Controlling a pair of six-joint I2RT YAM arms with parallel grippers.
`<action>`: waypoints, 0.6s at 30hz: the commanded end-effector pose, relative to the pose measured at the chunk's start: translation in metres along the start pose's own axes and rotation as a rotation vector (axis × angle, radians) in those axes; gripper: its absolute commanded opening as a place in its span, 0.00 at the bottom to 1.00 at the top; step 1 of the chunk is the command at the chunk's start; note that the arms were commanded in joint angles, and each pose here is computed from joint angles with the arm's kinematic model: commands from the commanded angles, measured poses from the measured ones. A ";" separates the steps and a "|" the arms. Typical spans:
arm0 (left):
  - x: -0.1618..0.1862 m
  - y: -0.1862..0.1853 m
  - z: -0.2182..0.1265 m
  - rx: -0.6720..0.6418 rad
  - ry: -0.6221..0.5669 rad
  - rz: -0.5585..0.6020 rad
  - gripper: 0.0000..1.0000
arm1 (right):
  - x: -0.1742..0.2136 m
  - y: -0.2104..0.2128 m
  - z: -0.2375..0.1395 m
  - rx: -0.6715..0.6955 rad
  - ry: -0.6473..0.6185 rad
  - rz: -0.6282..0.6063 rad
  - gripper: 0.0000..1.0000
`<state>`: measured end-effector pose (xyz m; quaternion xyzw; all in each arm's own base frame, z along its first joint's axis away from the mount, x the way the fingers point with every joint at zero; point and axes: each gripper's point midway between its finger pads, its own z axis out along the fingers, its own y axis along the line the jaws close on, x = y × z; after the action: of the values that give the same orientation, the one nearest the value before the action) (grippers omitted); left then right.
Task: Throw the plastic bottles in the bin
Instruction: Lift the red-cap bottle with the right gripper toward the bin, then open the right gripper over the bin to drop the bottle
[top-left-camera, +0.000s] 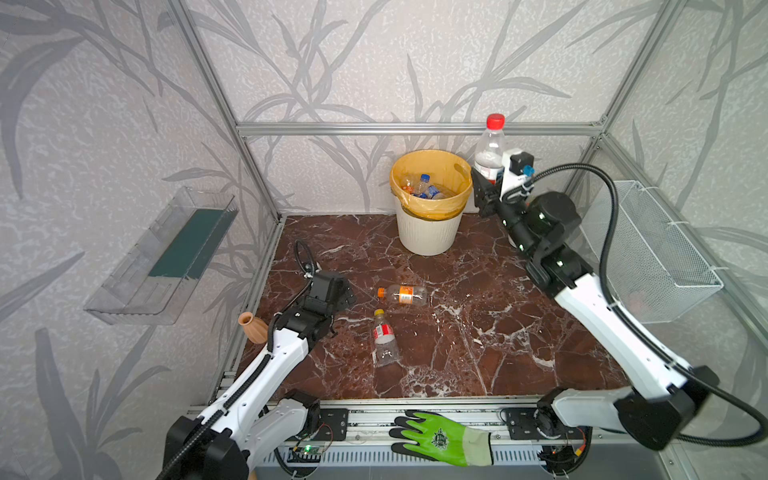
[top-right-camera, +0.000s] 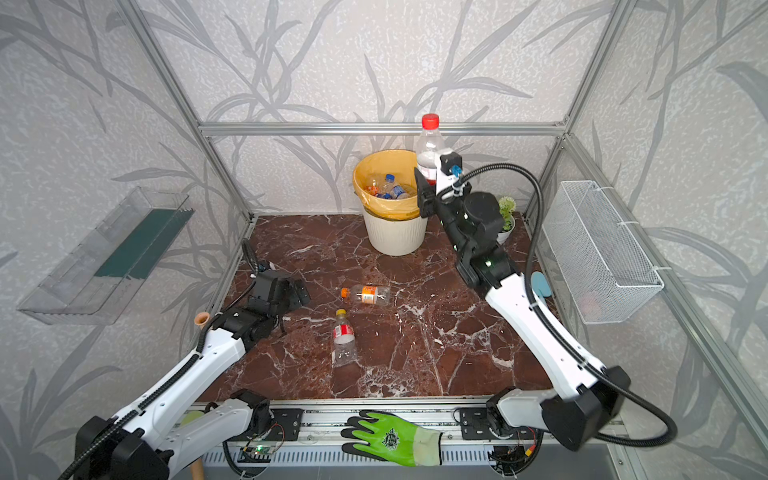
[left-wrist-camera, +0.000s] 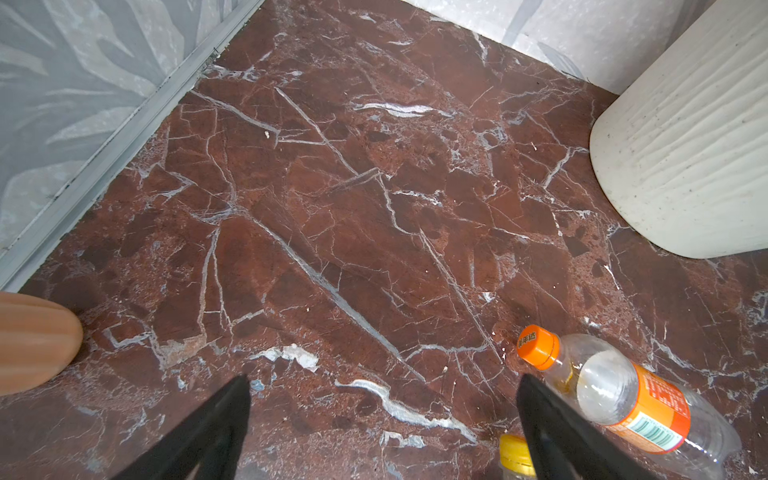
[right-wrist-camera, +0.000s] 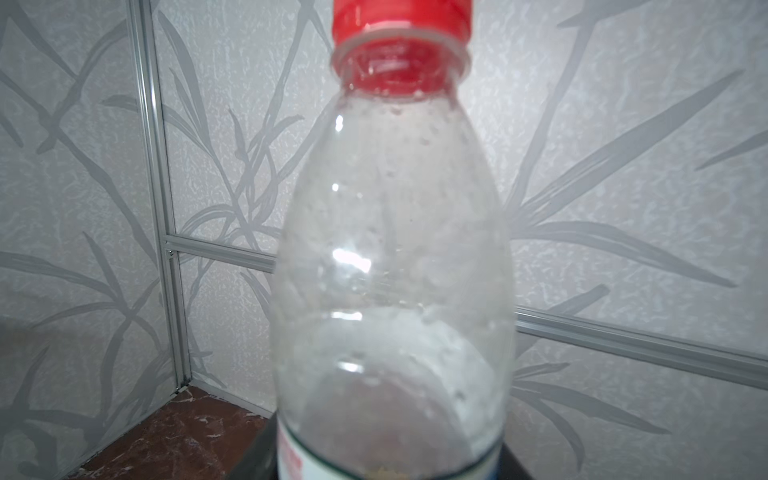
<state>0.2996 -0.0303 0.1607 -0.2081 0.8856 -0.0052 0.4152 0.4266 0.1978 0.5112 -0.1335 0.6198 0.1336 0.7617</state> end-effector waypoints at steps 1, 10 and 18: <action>-0.001 0.002 0.000 -0.002 -0.013 -0.015 0.99 | 0.085 0.007 0.059 -0.102 0.289 0.071 0.59; -0.008 0.005 -0.013 0.004 -0.028 -0.010 0.99 | 0.060 -0.036 0.071 0.052 0.362 -0.044 0.99; 0.000 0.002 -0.032 0.065 -0.028 -0.041 0.99 | 0.025 -0.046 0.003 0.110 0.227 -0.044 0.99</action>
<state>0.2871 -0.0338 0.1889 -0.2075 0.8681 -0.0409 0.4490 0.4763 0.1733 0.4560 -0.1422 0.7475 0.0665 0.6455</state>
